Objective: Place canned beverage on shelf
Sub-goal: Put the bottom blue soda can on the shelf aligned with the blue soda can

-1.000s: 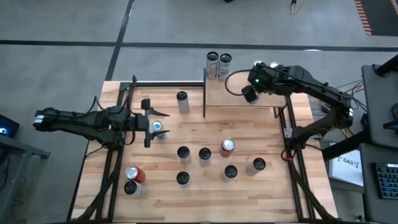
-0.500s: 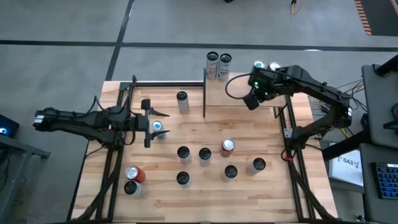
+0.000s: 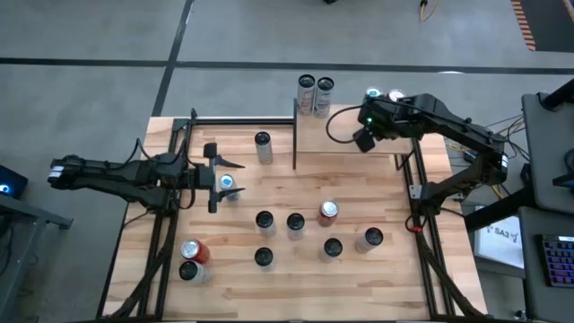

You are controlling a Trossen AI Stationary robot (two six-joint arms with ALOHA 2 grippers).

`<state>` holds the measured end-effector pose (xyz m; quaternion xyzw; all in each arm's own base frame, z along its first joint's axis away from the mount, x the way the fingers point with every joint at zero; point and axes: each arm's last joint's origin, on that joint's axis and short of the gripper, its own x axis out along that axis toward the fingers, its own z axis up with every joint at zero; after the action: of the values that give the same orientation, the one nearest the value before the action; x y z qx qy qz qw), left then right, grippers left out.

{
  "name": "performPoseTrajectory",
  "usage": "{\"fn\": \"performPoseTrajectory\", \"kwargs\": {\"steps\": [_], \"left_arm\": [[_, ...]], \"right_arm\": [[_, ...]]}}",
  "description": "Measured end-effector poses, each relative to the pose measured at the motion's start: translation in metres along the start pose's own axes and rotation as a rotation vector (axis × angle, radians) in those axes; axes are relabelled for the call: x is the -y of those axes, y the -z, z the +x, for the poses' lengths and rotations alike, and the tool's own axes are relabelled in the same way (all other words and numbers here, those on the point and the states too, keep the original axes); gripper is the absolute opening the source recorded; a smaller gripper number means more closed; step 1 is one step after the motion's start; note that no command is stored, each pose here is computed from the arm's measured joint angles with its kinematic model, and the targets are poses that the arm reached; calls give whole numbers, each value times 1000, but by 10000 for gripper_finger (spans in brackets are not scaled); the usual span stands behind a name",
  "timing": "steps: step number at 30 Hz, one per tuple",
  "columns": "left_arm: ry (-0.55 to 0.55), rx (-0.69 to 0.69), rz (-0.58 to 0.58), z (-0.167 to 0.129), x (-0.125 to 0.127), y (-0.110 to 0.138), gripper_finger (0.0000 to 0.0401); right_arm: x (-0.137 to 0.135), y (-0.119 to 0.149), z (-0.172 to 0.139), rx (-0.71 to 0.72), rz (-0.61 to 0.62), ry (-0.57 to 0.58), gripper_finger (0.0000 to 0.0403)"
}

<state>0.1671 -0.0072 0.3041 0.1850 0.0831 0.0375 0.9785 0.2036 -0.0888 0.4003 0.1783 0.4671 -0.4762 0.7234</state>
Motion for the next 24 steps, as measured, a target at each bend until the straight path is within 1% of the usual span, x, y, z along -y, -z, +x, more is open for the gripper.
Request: {"fn": "performPoseTrajectory", "kwargs": {"steps": [6, 11, 14, 24], "left_arm": [[0, 0, 0, 0, 0, 0, 262], [0, 0, 0, 0, 0, 0, 262], [0, 0, 1, 0, 0, 0, 262], [0, 0, 3, 0, 0, 0, 262]], "right_arm": [[0, 0, 0, 0, -12, -1, 12], [-3, 2, -1, -68, -10, -112, 12], [-4, 3, -1, -99, -11, -159, 12], [-12, -6, 18, -111, -57, -58, 12]]}}
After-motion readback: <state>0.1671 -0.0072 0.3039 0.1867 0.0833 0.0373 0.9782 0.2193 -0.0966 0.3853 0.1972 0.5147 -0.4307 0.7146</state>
